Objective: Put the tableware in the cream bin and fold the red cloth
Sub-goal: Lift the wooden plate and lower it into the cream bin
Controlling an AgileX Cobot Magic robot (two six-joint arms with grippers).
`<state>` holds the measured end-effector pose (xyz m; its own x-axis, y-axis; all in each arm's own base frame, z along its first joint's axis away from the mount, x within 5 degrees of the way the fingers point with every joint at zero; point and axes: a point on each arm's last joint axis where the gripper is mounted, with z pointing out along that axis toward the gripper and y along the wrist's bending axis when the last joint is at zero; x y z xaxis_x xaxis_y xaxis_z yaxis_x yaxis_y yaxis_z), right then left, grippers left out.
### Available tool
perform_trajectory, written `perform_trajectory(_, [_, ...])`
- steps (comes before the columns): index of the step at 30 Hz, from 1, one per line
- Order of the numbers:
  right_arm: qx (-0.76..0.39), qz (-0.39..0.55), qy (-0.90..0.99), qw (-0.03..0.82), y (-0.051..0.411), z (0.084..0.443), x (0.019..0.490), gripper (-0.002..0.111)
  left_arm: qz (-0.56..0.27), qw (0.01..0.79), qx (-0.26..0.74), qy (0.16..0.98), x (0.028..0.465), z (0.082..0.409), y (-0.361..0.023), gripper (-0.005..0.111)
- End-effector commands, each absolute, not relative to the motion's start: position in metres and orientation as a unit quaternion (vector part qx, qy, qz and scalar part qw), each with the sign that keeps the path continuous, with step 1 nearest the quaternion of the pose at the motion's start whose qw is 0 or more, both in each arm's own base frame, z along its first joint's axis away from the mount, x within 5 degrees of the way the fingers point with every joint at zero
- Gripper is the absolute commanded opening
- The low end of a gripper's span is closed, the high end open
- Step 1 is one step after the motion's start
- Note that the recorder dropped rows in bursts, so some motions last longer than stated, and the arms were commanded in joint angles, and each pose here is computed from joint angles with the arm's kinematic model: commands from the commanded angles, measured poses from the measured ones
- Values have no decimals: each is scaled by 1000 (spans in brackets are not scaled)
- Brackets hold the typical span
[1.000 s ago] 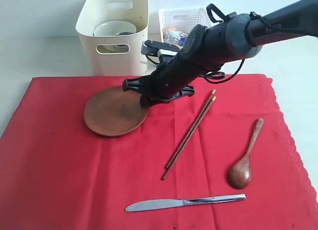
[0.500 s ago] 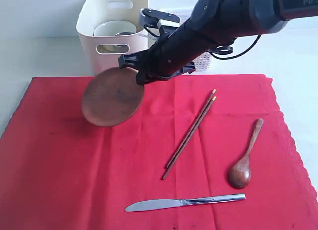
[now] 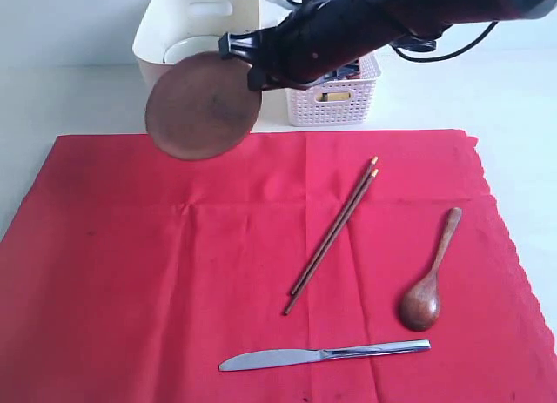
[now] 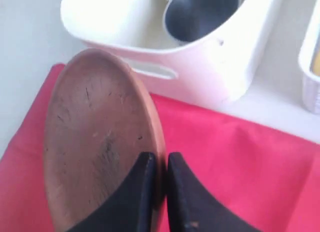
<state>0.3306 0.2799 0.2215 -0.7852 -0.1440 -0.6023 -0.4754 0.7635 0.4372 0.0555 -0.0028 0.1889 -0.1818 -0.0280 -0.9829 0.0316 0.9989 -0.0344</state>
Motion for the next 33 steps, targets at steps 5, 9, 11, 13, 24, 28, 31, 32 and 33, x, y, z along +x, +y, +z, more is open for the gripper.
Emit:
perform_trajectory(5, [-71,351,868,343,270,245,355,0,-26,644,-3,764,55,190,-3,2])
perform_trajectory(9, [-60,372,851,366,278,259,366,0,-26,644,-3,764,55,190,-3,2])
perform_trajectory(11, [-46,376,846,376,281,260,373,0,-26,644,-3,764,55,190,-3,2])
perform_trajectory(13, [-32,371,845,384,283,254,382,0,-26,644,-3,764,55,190,-3,2])
perform_trajectory(24, [20,405,839,362,307,225,415,0,-26,644,-3,764,55,190,-3,2])
perform_trajectory(28, [-5,397,836,380,313,223,421,0,-26,644,-3,764,55,190,-3,2])
perform_trajectory(31, [5,389,834,391,311,221,424,1,-26,644,-3,764,55,190,-3,2])
perform_trajectory(32, [6,388,835,391,311,220,425,3,-26,644,-3,764,55,190,-3,2])
perform_trajectory(33, [6,388,835,391,311,220,425,5,-26,644,-3,764,55,190,-3,2])
